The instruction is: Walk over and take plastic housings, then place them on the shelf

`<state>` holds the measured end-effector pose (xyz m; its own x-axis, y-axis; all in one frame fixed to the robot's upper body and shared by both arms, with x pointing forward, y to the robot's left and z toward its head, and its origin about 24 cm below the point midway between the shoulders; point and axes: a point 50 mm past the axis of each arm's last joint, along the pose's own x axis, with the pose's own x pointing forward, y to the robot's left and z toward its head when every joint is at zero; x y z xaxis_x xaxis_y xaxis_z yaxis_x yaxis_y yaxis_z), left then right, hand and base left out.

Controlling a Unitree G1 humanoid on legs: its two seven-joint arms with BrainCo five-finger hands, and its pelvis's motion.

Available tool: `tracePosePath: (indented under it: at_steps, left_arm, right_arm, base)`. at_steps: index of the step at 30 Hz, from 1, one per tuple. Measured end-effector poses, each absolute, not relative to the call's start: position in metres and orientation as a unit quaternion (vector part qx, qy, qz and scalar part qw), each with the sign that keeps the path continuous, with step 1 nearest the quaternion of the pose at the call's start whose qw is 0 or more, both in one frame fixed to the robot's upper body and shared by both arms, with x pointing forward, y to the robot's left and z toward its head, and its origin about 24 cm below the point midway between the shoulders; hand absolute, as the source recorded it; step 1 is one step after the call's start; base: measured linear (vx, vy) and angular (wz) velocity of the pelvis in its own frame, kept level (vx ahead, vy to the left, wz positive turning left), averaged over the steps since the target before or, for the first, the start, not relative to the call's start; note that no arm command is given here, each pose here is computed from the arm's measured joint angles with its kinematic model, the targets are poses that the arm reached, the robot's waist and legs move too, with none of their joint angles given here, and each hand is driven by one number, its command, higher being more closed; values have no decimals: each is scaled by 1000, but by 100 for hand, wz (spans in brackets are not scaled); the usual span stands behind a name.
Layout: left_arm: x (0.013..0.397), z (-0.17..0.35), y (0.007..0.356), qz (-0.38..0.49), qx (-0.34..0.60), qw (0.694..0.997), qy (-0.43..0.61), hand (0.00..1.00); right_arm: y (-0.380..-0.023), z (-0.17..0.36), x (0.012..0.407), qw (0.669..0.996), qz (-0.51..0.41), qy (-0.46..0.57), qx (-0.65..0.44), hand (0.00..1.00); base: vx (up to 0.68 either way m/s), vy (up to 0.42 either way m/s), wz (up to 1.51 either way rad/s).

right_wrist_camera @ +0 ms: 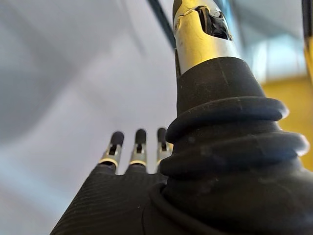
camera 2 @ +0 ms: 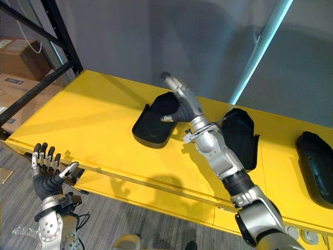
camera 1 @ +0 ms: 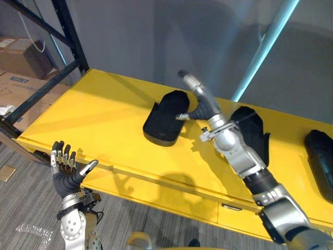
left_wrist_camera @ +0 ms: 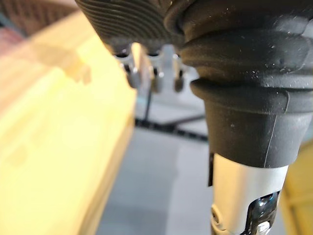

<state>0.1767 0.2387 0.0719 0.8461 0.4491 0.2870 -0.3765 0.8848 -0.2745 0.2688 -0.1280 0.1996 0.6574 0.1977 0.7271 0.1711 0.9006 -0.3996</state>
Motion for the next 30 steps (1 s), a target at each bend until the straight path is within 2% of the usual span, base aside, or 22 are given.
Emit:
tracePosePath:
  at_steps: [1, 3, 9, 13, 16, 21, 25, 27, 30]
  left_arm:
    - [176, 84, 233, 198, -105, 954, -200, 0]
    - [176, 95, 228, 175, -108, 952, -226, 0]
    - [188, 124, 199, 87, -145, 940, -296, 0]
    - [197, 133, 183, 49, -164, 935, -311, 0]
    - [202, 138, 174, 36, -180, 930, -318, 0]
    - [207, 143, 159, 24, -200, 926, -320, 0]
    - [205, 149, 159, 28, -198, 922, -332, 0]
    - [191, 156, 178, 86, -172, 915, -354, 0]
    - [183, 154, 189, 121, -164, 914, -350, 0]
  right_arm:
    - [-147, 190, 252, 901, -31, -394, -180, 0]
    - [-168, 179, 236, 914, -73, -369, -154, 0]
    - [-241, 139, 180, 923, -250, -268, -116, 0]
    - [-260, 113, 147, 924, -308, -199, -106, 0]
    - [-264, 106, 128, 919, -330, -195, -89, 0]
    - [-258, 107, 119, 919, -317, -224, -71, 0]
    - [-245, 112, 133, 928, -273, -248, -50, 0]
    - [-231, 123, 163, 937, -193, -291, -16, 0]
    - [-228, 140, 190, 933, -139, -330, -32, 0]
  base:
    - [24, 27, -65]
    - [13, 26, -67]
    - [1, 14, -90]
    - [-17, -24, -88]
    - [-95, -54, -79]
    - [-75, -39, -41]
    - [-50, -36, -7]
    - [-83, -19, -98]
    - [-115, 114, -77]
